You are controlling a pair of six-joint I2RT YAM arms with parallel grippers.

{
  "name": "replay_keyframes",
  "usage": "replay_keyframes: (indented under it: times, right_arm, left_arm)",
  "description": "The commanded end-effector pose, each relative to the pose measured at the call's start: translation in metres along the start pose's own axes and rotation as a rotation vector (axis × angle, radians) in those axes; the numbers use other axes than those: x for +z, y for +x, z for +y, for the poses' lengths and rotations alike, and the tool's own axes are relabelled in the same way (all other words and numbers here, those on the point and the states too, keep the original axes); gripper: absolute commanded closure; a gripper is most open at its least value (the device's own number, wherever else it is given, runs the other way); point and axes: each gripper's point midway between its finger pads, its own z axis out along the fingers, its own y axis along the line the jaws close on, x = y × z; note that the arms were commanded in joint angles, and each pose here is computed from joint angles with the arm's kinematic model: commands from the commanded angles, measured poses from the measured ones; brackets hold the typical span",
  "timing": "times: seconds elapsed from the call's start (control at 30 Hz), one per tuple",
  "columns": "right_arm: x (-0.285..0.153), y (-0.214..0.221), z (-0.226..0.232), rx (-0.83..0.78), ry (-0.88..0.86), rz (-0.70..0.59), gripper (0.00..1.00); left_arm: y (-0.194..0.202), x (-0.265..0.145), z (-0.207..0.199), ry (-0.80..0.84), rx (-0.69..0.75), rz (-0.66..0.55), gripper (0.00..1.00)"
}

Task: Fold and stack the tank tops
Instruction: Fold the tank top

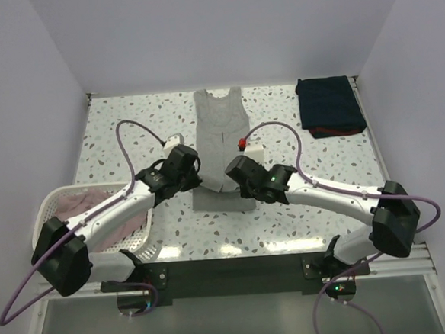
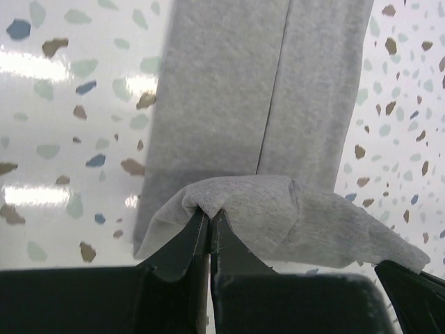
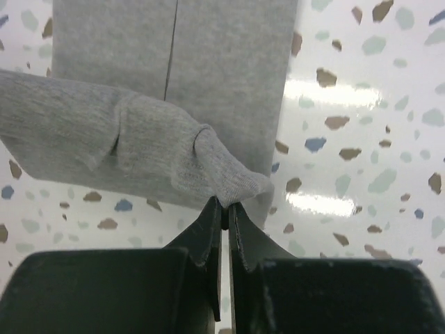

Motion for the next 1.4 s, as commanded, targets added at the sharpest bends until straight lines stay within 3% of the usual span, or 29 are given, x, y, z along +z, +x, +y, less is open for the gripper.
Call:
replay_keyframes:
  times: [0.0,0.27,0.57,0.73,0.8,0.83,0.87,0.97,1.1,1.17,1.37]
  right_arm:
    - [0.011,-0.054,0.012,0.003,-0.008,-0.117,1.0]
    - [0.062,-0.123,-0.006,0.064,0.032,-0.144,1.0]
    - [0.122,-0.154,-0.013,0.11,0.029,-0.118,1.0]
    - [0.156,-0.17,-0.016,0.142,0.014,-0.111,1.0]
    - [0.171,-0.171,-0.022,0.148,0.037,-0.092,0.88]
    - [0.173,-0.169,-0.025,0.15,0.048,-0.078,0.82]
    - [0.175,-0.17,-0.028,0.157,0.052,-0.078,0.67]
    - [0.173,-0.177,-0.039,0.182,0.073,-0.095,0.53]
    - [0.16,-0.179,-0.047,0.192,0.103,-0.101,0.51]
    - [0.149,-0.182,-0.048,0.206,0.098,-0.119,0.51]
    - [0.121,-0.13,-0.042,0.2,0.05,-0.031,0.52]
  left_arm:
    - [-0.051,0.014,-0.034,0.09,0.008,-0.104,1.0]
    - [-0.102,0.065,-0.053,0.103,-0.005,-0.133,1.0]
    - [-0.133,0.135,-0.038,0.079,-0.047,-0.119,1.0]
    - [-0.157,0.161,-0.046,0.172,-0.049,-0.141,0.98]
    - [-0.159,0.173,-0.046,0.173,-0.05,-0.127,0.79]
    - [-0.161,0.175,-0.046,0.173,-0.049,-0.132,0.58]
    - [-0.165,0.173,-0.052,0.209,-0.035,-0.134,0.51]
    - [-0.182,0.16,-0.056,0.227,-0.025,-0.173,0.37]
    - [-0.198,0.139,-0.053,0.217,-0.048,-0.213,0.36]
    - [-0.195,0.132,-0.038,0.138,-0.08,-0.206,0.41]
    - [-0.134,0.11,0.015,-0.04,-0.167,-0.098,0.51]
